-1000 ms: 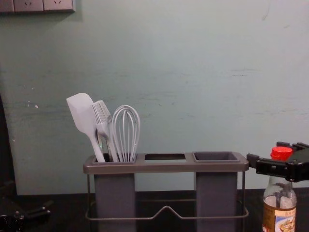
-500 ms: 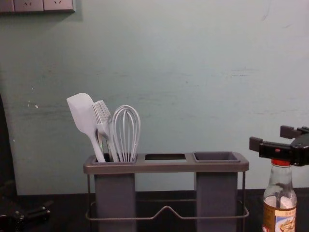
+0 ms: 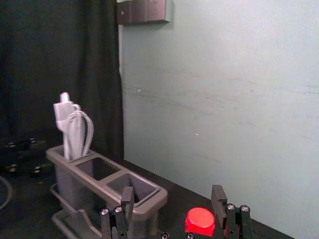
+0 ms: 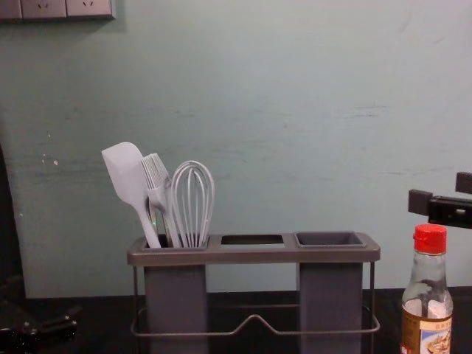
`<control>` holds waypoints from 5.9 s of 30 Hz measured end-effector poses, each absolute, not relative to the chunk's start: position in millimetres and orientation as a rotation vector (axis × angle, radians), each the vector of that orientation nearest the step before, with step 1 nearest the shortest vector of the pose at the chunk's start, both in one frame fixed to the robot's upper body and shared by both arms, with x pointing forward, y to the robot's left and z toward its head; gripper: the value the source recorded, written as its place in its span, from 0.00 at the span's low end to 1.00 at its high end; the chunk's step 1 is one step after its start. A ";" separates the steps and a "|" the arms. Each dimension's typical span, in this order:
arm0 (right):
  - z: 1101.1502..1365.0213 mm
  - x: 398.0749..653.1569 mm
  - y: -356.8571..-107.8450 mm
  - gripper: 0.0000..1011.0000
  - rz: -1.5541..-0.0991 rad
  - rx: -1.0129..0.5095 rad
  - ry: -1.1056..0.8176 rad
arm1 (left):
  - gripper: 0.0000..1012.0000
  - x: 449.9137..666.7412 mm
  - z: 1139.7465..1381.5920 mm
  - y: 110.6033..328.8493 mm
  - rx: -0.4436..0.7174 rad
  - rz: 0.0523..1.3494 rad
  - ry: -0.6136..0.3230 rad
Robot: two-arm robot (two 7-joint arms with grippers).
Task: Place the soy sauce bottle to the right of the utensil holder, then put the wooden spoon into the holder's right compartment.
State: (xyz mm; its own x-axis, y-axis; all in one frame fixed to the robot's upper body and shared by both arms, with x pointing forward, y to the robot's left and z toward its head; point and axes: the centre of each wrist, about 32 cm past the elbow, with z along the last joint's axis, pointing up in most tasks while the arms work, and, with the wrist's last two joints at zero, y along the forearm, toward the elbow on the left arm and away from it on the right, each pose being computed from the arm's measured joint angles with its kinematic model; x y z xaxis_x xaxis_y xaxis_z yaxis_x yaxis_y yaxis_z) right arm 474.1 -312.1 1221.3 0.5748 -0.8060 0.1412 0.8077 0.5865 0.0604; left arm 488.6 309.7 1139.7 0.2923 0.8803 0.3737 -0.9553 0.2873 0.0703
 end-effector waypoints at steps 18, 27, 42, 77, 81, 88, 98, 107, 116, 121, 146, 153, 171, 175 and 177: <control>1215.5 424.3 -311.2 0.99 -0.719 -0.060 -0.088 | 0.99 488.6 1139.8 309.7 0.304 1.248 -0.285; 1208.7 420.5 -299.7 0.99 -0.571 -0.126 -0.079 | 0.99 488.6 1139.8 309.7 0.304 1.248 -0.285; 1204.3 446.4 -247.2 0.99 -0.381 -0.300 -0.032 | 0.99 488.6 1139.8 309.7 0.304 1.248 -0.285; 1207.5 483.3 -178.0 0.99 -0.312 -0.656 0.090 | 0.99 488.6 1139.8 309.7 0.304 1.248 -0.285; 1205.9 484.8 -175.1 0.99 -0.310 -0.662 0.080 | 0.99 488.6 1139.8 309.7 0.304 1.248 -0.285; 1204.6 484.5 -170.1 0.99 -0.308 -0.670 0.059 | 0.99 488.6 1139.8 309.7 0.304 1.248 -0.285; 1202.5 484.5 -162.6 0.99 -0.312 -0.683 0.034 | 0.99 488.6 1139.8 309.6 0.304 1.248 -0.285; 1200.3 485.8 -158.9 0.99 -0.319 -0.685 0.036 | 0.99 488.6 1139.8 309.7 0.305 1.248 -0.285; 1197.4 485.6 -157.7 0.99 -0.323 -0.687 0.046 | 0.99 488.6 1139.8 309.7 0.304 1.248 -0.285; 1196.2 486.3 -157.4 0.99 -0.322 -0.689 0.050 | 0.99 488.6 1139.8 309.6 0.304 1.248 -0.285; 1195.8 486.5 -157.0 0.83 -0.320 -0.691 0.051 | 0.99 488.6 1139.8 309.7 0.304 1.248 -0.285; 1195.9 486.5 -157.1 0.83 -0.321 -0.691 0.051 | 0.99 488.6 1139.8 309.7 0.304 1.248 -0.285; 1224.3 472.7 -173.1 0.83 -0.389 -0.483 -0.041 | 0.99 488.6 1139.8 309.7 0.304 1.248 -0.285; 1236.3 469.2 -180.6 0.83 -0.430 -0.396 -0.078 | 0.99 488.6 1139.8 309.7 0.304 1.248 -0.285; 1244.1 467.3 -185.9 0.83 -0.465 -0.341 -0.107 | 0.99 488.6 1139.8 309.7 0.304 1.248 -0.285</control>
State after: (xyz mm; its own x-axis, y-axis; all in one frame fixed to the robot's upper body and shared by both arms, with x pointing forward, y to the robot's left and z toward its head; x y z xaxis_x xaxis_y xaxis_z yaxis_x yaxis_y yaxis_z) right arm 467.3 -185.9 1244.1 0.8896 -0.4209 0.1776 0.4562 0.8386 -0.2977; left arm 488.6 309.7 1139.8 0.2923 0.8803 0.3737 -0.9553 0.2873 0.0703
